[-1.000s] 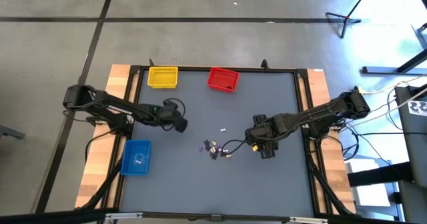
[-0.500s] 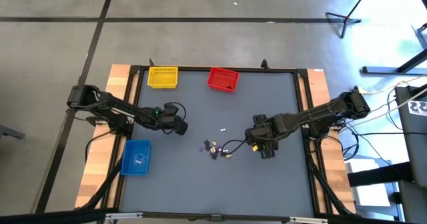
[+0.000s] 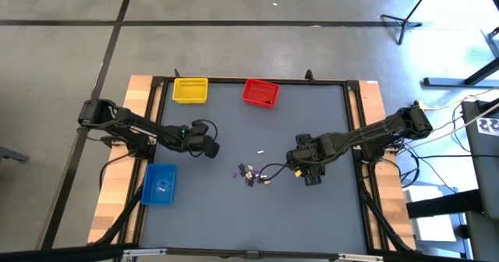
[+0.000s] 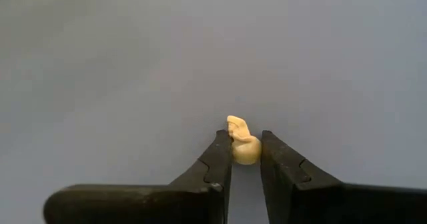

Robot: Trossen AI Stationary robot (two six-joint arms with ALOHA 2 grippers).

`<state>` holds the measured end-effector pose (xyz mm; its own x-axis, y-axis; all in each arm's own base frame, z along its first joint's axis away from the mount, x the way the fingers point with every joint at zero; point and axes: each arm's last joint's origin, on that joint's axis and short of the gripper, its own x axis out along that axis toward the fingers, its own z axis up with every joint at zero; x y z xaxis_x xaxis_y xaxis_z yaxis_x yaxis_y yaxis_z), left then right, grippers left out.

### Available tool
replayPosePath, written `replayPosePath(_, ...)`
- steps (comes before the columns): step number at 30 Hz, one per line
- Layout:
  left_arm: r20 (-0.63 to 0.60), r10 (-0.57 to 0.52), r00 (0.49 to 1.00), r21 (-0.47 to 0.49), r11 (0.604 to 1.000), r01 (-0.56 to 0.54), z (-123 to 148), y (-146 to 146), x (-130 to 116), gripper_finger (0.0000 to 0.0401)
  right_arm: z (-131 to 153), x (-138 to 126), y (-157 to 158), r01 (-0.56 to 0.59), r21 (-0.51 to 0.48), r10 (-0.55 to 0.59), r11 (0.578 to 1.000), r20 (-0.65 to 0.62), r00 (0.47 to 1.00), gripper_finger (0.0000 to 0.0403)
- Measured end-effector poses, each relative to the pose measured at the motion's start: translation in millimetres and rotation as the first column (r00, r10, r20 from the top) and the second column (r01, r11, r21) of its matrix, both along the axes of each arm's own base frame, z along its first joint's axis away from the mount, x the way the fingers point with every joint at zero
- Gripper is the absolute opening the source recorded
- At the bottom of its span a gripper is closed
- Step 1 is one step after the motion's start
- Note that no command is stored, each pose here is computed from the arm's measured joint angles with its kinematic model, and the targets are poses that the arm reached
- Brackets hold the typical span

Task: Sort Halloween decoration
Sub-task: Put the yellow skull toy into the yellow bin

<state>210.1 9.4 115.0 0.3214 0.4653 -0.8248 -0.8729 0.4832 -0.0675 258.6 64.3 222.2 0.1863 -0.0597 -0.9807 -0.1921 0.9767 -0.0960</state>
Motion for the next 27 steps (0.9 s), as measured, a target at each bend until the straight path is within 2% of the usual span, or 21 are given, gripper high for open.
replayPosePath(17,0.034,-0.013,0.999,-0.028,1.000,0.014,7,-1,-1,0.0040,0,0,0,0.000,0.000,0.000,1.000,0.000,1.000,0.0198)
replayPosePath(23,0.115,-0.022,0.993,-0.034,0.999,0.026,29,7,2,0.0040,0,0,0,0.000,0.000,0.000,1.000,0.000,1.000,0.0198)
replayPosePath(27,0.175,-0.022,0.984,0.001,1.000,0.022,48,20,1,0.0041,0,0,0,0.000,0.000,0.000,1.000,0.000,1.000,0.0198)
